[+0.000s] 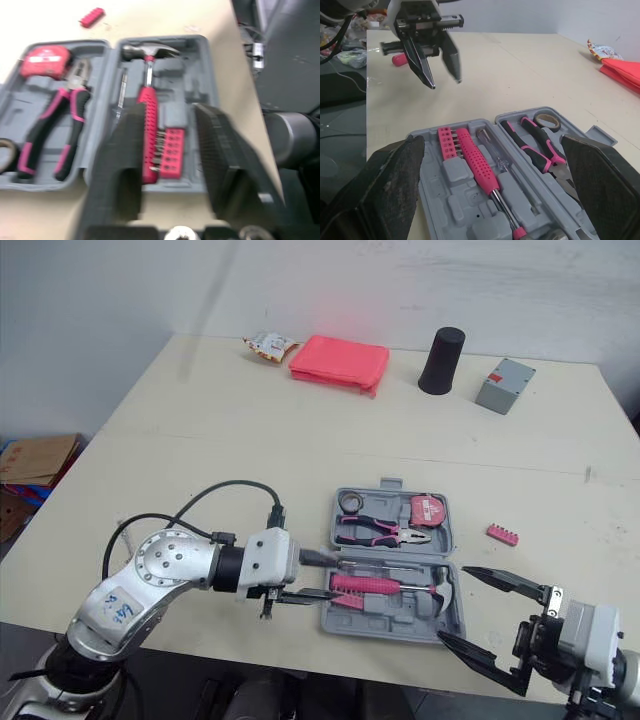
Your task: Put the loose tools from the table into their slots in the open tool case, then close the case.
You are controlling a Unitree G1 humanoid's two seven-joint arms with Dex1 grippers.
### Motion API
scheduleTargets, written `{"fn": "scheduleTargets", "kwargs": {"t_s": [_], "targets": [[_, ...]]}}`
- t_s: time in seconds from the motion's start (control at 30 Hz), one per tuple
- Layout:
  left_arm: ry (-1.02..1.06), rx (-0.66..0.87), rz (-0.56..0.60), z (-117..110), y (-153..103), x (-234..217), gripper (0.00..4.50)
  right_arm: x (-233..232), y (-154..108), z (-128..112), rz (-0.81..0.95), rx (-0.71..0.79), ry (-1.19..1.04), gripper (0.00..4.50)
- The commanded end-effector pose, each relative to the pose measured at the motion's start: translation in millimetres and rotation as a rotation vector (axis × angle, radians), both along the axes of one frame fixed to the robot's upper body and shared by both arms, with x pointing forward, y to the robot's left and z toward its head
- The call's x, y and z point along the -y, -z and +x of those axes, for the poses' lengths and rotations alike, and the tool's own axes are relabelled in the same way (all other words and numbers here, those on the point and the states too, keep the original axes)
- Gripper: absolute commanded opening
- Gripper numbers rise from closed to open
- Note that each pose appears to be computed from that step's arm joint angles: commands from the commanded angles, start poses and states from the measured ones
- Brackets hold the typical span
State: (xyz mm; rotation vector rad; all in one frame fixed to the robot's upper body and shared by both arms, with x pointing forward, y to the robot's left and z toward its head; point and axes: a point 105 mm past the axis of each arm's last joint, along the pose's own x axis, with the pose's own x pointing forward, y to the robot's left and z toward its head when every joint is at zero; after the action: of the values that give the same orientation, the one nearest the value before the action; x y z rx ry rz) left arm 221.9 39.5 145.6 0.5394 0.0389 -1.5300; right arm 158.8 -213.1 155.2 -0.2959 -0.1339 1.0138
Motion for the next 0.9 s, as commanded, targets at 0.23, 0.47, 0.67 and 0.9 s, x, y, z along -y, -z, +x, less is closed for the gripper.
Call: {"fn": "scheduleTargets", "kwargs": {"t_s": [0.23,0.47,0.67,0.9], "targets": [[-0.013,0.023,0.018,1,31,2,0.05,3,-1,1,-0.009,0.041,0.018,4.5],[-0.081,0.016,0.056,12,46,4,0.05,7,1,-1,-0.012,0.049,0.043,4.5],[-0.109,-0.066,0.138,11,65,1,0.05,6,4,-4,-0.017,0.044,0.045,4.5],[-0.096,-0.173,0.318,9,90,-6,0.05,7,5,-5,-0.023,0.044,0.049,4.5]]}}
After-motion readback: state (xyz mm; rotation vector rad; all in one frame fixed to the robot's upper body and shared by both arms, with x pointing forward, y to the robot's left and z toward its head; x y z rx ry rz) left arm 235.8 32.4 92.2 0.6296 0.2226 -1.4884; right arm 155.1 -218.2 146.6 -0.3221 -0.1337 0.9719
